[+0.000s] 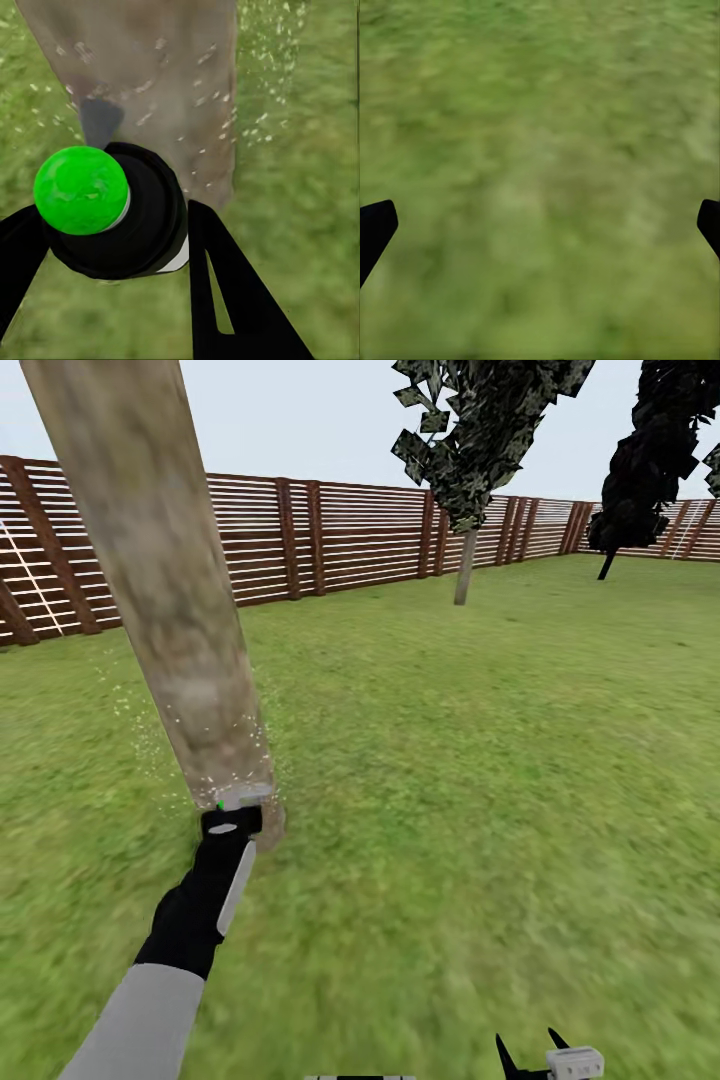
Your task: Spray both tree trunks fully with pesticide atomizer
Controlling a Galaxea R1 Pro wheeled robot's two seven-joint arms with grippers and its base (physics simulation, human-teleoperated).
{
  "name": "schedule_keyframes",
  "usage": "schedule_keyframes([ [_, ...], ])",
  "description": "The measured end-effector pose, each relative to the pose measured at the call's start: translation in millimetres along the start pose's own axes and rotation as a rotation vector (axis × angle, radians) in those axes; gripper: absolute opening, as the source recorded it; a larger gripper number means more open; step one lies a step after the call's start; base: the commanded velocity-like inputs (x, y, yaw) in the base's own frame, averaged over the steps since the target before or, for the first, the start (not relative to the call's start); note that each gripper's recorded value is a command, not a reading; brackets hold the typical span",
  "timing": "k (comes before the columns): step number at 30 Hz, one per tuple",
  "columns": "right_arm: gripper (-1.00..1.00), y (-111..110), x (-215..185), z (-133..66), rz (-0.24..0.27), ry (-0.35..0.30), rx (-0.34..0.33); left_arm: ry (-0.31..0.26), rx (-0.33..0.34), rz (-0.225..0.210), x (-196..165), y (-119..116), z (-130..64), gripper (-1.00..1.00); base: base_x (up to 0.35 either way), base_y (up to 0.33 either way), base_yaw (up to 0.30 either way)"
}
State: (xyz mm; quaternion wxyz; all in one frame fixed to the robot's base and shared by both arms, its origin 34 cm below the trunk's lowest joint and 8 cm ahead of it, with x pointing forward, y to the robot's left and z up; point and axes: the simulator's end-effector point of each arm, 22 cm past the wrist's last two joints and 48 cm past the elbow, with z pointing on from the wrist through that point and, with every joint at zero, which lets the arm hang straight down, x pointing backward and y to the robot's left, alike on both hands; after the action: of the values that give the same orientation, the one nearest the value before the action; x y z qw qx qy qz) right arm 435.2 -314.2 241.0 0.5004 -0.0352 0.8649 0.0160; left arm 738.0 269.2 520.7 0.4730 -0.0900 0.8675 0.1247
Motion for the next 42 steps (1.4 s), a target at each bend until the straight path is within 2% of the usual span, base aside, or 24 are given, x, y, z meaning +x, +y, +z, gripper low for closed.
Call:
schedule_keyframes([
  [3, 1.00, 0.0, -0.1, 0.0, 0.000, 0.000, 0.000, -0.004, -0.007, 0.020, -22.5, -11.5, -16.4, -1.00, 0.000, 0.000, 0.000],
  [8, 1.00, 0.4, -0.1, 0.2, -0.001, 0.000, -0.001, -0.037, -0.040, 0.028, -49.6, 5.3, -20.5, -1.00, 0.000, 0.000, 0.000],
  [11, 1.00, 0.6, 0.2, 0.0, -0.002, 0.001, -0.002, -0.032, -0.085, -0.029, -52.5, 35.8, -17.1, -1.00, 0.000, 0.000, 0.000],
  [13, 1.00, 0.6, 0.1, 0.1, -0.002, 0.001, -0.003, -0.022, -0.115, -0.043, -48.8, 56.6, -12.2, -1.00, 0.000, 0.000, 0.000],
  [14, 1.00, 0.5, 0.0, 0.2, -0.002, 0.000, -0.002, -0.019, -0.103, -0.045, -46.9, 52.7, -12.2, -1.00, 0.000, 0.000, 0.000],
  [15, 1.00, 0.5, 0.0, 0.2, -0.002, 0.000, -0.002, -0.015, -0.082, -0.028, -45.3, 42.0, -13.6, -1.00, 0.000, 0.000, 0.000],
  [16, 1.00, 0.5, 0.1, 0.0, -0.002, 0.000, -0.002, -0.021, -0.047, 0.010, -45.9, 21.7, -17.7, -1.00, 0.000, 0.000, 0.000],
  [18, 1.00, 0.4, -0.1, 0.2, -0.002, 0.000, -0.002, -0.043, 0.029, 0.109, -49.6, -23.5, -29.7, -1.00, 0.000, 0.000, 0.000],
  [19, 1.00, 0.6, 0.3, 0.0, -0.002, 0.001, -0.002, -0.039, 0.050, 0.127, -48.1, -28.6, -29.5, -1.00, 0.000, 0.000, 0.000],
  [20, 1.00, 0.6, 0.1, 0.1, -0.002, 0.001, -0.002, -0.012, 0.094, 0.137, -42.2, -33.0, -27.6, -1.00, 0.000, 0.000, 0.000],
  [21, 1.00, 0.6, 0.2, 0.0, -0.002, 0.001, -0.003, 0.020, 0.100, 0.138, -36.7, -22.1, -23.1, -1.00, 0.000, 0.000, 0.000],
  [22, 1.00, 0.6, 0.1, 0.2, -0.002, 0.001, -0.003, 0.048, 0.088, 0.121, -32.8, -0.8, -15.8, -1.00, 0.000, 0.000, 0.000],
  [23, 1.00, 1.1, 0.5, -0.1, -0.001, 0.001, -0.004, 0.075, 0.069, 0.086, -29.5, 31.7, -5.9, -1.00, 0.000, 0.000, 0.000],
  [24, 1.00, 1.4, 0.4, 0.0, -0.001, 0.001, -0.005, 0.079, 0.037, 0.091, -29.9, 54.4, -1.1, -1.00, 0.000, 0.000, 0.000],
  [25, 1.00, 1.5, 0.4, 0.0, -0.001, 0.001, -0.005, 0.081, 0.045, 0.083, -29.9, 59.9, 0.9, -1.00, 0.000, 0.000, 0.000],
  [28, 1.00, 2.4, 0.4, 0.1, 0.000, 0.001, -0.006, 0.085, 0.096, 0.084, -23.7, 52.1, 1.4, -1.00, 0.000, 0.000, 0.000],
  [34, 1.00, 2.4, 0.3, 0.2, 0.001, 0.001, -0.005, 0.089, 0.125, 0.075, -21.6, 31.2, -2.6, -1.00, 0.242, 0.000, 0.000],
  [39, 1.00, 2.5, 0.5, 0.0, 0.001, 0.001, -0.006, 0.090, 0.118, 0.074, -20.0, 34.8, -2.0, -1.00, 0.027, 0.000, 0.000],
  [42, 1.00, 2.5, 0.4, 0.2, 0.001, 0.001, -0.006, 0.098, 0.092, 0.053, -18.2, 55.3, 3.1, -1.00, 0.000, 0.000, 0.000],
])
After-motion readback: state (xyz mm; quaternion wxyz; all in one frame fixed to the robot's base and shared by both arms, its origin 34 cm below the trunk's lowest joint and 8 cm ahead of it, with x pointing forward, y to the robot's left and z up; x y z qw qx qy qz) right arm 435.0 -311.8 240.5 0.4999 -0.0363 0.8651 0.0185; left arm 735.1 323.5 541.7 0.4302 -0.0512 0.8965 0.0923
